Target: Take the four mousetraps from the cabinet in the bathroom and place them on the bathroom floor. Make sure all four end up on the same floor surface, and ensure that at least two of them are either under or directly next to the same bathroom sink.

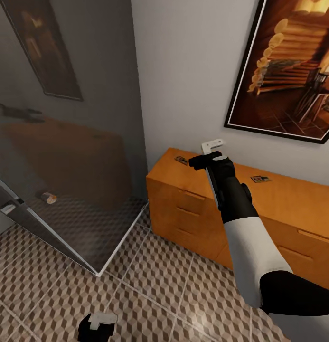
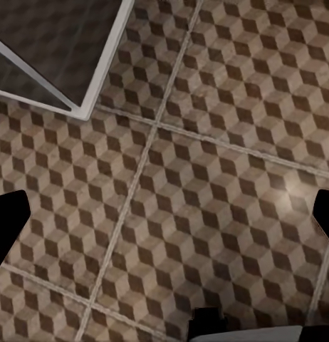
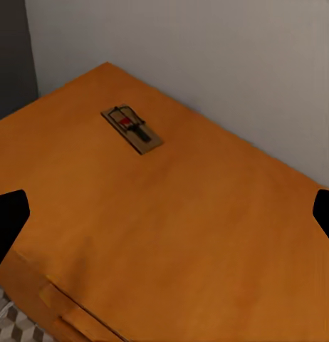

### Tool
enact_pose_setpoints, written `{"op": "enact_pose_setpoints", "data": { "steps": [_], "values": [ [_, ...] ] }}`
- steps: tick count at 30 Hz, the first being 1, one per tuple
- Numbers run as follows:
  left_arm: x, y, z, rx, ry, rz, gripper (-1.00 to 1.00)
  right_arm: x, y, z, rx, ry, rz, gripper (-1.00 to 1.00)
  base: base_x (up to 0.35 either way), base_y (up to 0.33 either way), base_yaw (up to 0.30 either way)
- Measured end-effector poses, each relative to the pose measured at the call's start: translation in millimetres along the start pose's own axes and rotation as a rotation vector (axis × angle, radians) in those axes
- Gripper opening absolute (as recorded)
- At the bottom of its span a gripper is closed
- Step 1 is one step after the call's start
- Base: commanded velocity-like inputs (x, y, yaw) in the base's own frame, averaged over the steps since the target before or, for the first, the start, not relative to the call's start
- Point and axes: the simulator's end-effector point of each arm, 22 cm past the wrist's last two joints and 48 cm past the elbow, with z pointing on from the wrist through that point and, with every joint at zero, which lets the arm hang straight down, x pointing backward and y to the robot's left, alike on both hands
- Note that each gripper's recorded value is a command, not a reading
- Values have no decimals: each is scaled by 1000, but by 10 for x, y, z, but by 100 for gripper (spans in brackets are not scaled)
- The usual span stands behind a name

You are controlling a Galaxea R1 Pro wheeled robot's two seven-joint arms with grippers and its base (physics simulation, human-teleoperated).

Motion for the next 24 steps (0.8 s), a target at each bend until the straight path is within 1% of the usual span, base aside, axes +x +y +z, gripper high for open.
{"op": "enact_pose_setpoints", "data": {
  "steps": [6,9,18,24],
  "values": [
    [39,-8,4,2,8,1,100,55,15,38,-2,9,0,100,222,-217,172],
    [51,-11,5,3,10,1,100,82,22,52,-4,13,0,100,223,-222,92],
    [55,-12,8,3,11,1,100,144,48,80,-10,26,-2,100,218,-212,20],
    [57,-13,8,3,12,1,100,275,102,135,-22,56,-8,100,163,-139,2]
  ]
}}
